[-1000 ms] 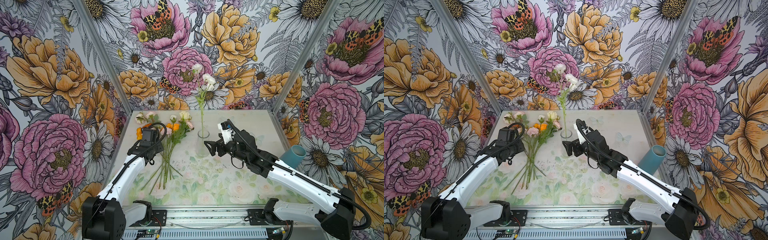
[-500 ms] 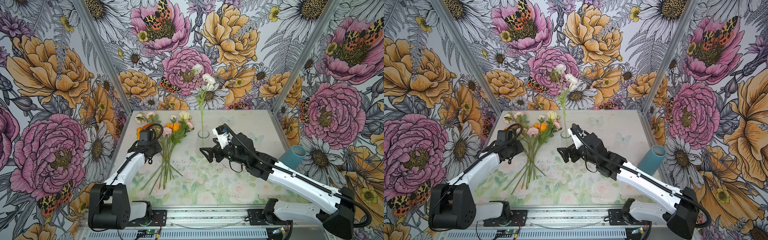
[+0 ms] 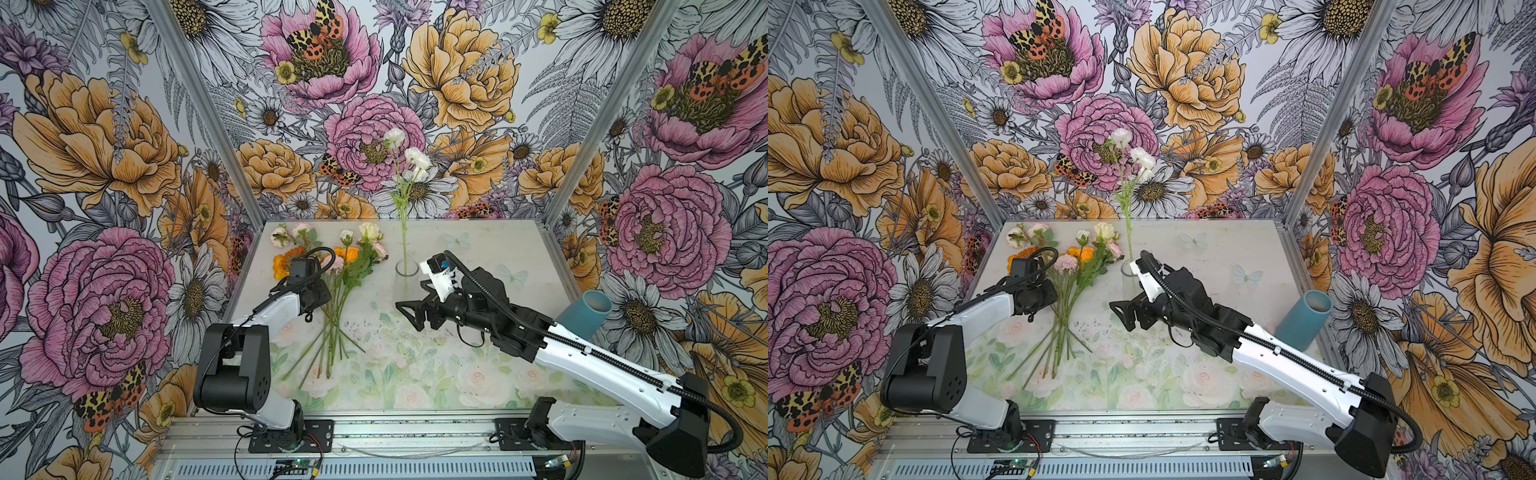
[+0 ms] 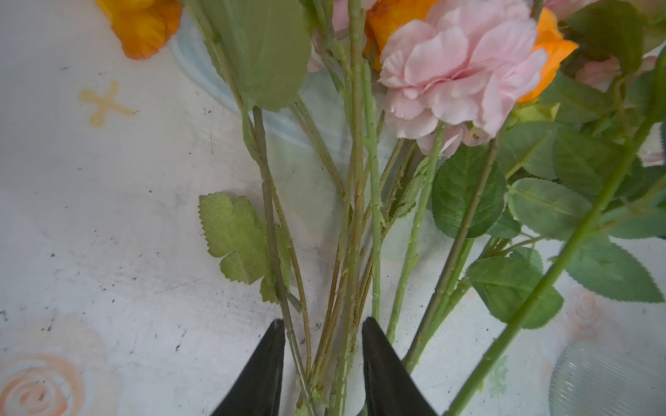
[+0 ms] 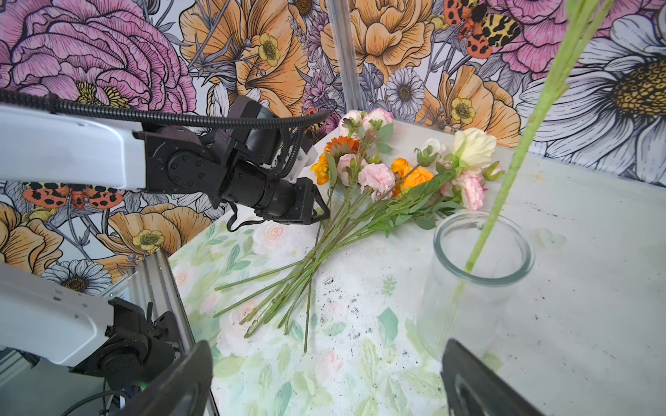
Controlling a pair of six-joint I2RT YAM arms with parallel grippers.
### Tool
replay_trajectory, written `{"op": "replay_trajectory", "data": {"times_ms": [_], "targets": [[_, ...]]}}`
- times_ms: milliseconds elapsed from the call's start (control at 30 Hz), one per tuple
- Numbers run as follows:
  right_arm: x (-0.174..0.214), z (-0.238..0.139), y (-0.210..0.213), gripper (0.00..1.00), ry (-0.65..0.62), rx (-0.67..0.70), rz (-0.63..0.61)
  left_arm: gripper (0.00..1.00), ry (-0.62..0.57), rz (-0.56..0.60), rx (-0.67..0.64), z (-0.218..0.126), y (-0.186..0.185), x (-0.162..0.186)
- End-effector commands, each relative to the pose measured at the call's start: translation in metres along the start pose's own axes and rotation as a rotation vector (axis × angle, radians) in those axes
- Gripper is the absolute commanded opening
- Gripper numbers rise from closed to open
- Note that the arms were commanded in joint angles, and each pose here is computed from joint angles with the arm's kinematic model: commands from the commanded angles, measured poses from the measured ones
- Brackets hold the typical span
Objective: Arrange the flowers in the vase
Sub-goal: 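Lower the left gripper onto the bunch and close on a pink-flowered stem, then lift the pink-flowered stem upright with the left gripper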
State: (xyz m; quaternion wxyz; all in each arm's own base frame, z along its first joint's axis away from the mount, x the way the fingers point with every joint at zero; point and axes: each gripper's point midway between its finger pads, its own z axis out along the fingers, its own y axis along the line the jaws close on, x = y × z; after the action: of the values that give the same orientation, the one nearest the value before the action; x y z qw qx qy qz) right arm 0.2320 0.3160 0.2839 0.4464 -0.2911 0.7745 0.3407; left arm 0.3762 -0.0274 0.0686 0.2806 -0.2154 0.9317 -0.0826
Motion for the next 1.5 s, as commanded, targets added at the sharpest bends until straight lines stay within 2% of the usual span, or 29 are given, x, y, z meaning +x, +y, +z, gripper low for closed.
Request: {"op": "replay_trajectory", "data": {"times_ms": [0,233,1033,1467], "targets": [[-0.004,0.005,0.013,1.00,0.007,-0.050,-0.027,0.37,-0.048,0.028,0.056,0.000,-0.021,-0.019],[-0.003,0.016,0.017,1.00,0.023,-0.058,-0.037,0.29,-0.028,0.022,0.033,0.008,-0.018,-0.014],[-0.002,0.009,0.008,1.00,0.003,-0.007,-0.020,0.29,0.026,0.069,0.032,0.024,-0.020,-0.004],[-0.001,0.007,0.005,0.99,-0.001,0.005,-0.019,0.26,0.037,0.083,-0.021,0.035,-0.018,-0.009]]}}
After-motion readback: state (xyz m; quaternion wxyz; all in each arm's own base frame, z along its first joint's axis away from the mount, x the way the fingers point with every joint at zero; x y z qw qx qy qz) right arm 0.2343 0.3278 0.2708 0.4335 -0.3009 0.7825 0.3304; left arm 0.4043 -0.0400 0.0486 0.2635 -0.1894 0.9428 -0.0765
